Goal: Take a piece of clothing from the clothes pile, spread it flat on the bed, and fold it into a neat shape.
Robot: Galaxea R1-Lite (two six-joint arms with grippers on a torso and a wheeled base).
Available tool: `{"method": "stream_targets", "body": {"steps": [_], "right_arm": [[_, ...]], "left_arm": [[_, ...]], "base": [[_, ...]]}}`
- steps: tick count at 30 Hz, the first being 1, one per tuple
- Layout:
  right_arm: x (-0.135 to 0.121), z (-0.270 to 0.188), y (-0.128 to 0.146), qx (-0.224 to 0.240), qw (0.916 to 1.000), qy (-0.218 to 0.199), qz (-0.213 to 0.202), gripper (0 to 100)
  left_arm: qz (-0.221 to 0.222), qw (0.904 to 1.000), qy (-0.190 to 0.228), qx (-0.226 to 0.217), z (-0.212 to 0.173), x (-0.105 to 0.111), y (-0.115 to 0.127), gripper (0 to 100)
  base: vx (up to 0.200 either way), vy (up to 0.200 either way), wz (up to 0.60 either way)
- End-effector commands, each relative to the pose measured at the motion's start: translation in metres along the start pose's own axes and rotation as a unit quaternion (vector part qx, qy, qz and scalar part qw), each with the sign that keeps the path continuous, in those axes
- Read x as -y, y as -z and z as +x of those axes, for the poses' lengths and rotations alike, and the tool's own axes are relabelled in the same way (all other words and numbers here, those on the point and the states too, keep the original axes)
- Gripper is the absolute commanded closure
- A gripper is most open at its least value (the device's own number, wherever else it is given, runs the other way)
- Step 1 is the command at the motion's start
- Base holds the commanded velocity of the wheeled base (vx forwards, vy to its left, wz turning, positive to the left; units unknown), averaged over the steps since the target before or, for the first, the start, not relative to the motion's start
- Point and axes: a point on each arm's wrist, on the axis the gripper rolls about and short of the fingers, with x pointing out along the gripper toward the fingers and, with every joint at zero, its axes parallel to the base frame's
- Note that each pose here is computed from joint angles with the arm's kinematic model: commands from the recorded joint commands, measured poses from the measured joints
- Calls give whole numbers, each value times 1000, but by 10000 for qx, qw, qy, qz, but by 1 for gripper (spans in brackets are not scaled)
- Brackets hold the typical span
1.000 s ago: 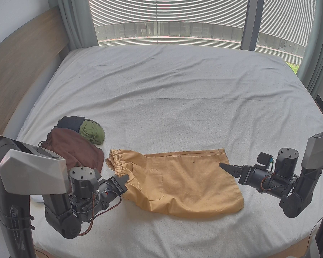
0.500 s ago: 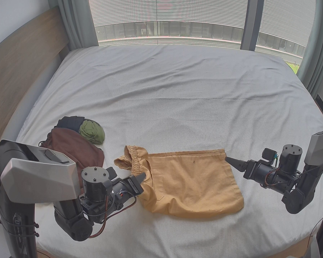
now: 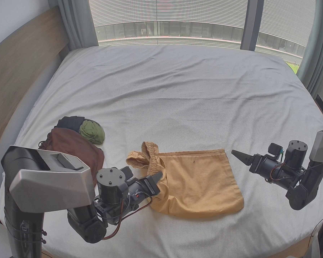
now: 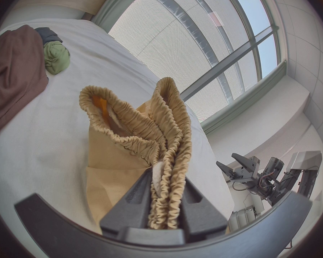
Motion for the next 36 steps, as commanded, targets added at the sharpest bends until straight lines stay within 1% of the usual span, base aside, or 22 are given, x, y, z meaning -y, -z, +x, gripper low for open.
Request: {"method": "stream_targets", "body": {"steps": [1, 4, 7, 9, 10, 13, 16, 21, 25, 36], "right_arm": [[2, 0, -5, 97, 10000, 17, -16, 0], [3, -1, -6, 111, 9999, 27, -16, 0], [3, 0, -7, 128, 9999, 26, -21, 0], [3, 0, -6, 121, 9999, 30, -18, 0], [4, 0, -6, 125, 9999, 36, -16, 0], [4, 0, -6, 119, 9999, 39, -14, 0], [4, 0, -6, 117, 9999, 49, -9, 0], [5, 0, -7, 144, 9999, 52, -15, 0], [6, 1, -7, 123, 9999, 28, -11, 0], [8, 1, -7, 112, 9999, 33, -2, 0]], "left_arm": [[127, 9998, 122, -79, 10, 5, 12, 100], [334, 9990, 281, -10, 22, 11, 16, 100], [412, 9983, 420, 26, 28, 18, 19, 100], [408, 9981, 469, 25, 29, 20, 20, 100], [420, 9975, 573, 7, 31, 27, 24, 100], [419, 9965, 718, 24, 36, 35, 27, 100], [424, 9965, 714, -3, 39, 35, 30, 100], [432, 9949, 914, 7, 47, 46, 36, 100], [399, 9939, 1032, 24, 53, 53, 36, 100], [343, 9904, 1339, -72, 67, 68, 57, 100]], "base": [[0, 0, 0], [0, 0, 0], [0, 0, 0], [0, 0, 0], [0, 0, 0], [0, 0, 0], [0, 0, 0], [0, 0, 0], [0, 0, 0], [0, 0, 0]]}}
